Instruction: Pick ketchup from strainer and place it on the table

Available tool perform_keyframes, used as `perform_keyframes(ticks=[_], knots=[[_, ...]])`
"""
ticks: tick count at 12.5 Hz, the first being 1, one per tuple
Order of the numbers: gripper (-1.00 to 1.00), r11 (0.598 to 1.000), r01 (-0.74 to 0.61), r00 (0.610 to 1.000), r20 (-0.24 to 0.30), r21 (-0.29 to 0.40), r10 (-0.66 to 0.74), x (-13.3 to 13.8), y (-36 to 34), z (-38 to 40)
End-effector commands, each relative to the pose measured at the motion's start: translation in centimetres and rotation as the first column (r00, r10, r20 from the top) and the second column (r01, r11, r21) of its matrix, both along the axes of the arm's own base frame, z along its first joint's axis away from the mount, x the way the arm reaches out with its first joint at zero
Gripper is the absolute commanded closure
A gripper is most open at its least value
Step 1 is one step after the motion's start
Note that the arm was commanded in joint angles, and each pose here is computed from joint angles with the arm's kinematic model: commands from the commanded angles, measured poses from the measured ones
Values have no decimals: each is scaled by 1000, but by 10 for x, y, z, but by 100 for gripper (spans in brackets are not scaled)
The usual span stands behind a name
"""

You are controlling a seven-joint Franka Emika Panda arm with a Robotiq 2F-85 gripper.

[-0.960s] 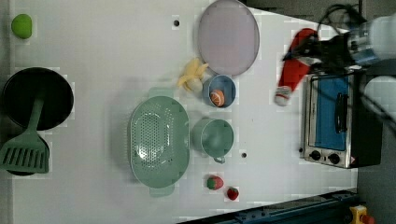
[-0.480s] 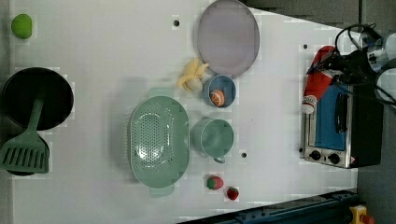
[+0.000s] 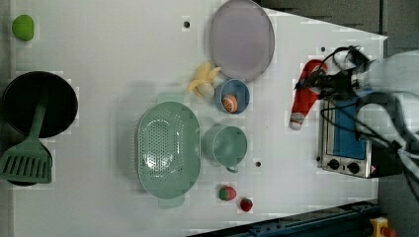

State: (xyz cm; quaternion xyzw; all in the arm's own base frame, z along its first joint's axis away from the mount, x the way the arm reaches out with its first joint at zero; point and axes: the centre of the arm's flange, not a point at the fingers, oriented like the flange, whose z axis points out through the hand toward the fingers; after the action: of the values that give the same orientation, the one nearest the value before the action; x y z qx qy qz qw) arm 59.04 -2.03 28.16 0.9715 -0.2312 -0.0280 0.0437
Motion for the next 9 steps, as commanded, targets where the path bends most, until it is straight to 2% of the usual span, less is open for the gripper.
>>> perform_keyframes(ticks=[1, 2, 4, 7, 9], knots=[[-21, 998, -56, 997, 45, 24, 55, -29, 5, -32], [-21, 998, -54, 997, 50, 31, 53, -40, 5, -44], [-21, 998, -47, 999, 10, 38, 47, -59, 4, -64], [-27, 998, -46, 999, -17, 53, 47, -67, 5, -86], [-68, 997, -47, 999, -24, 59, 48, -66, 7, -92]])
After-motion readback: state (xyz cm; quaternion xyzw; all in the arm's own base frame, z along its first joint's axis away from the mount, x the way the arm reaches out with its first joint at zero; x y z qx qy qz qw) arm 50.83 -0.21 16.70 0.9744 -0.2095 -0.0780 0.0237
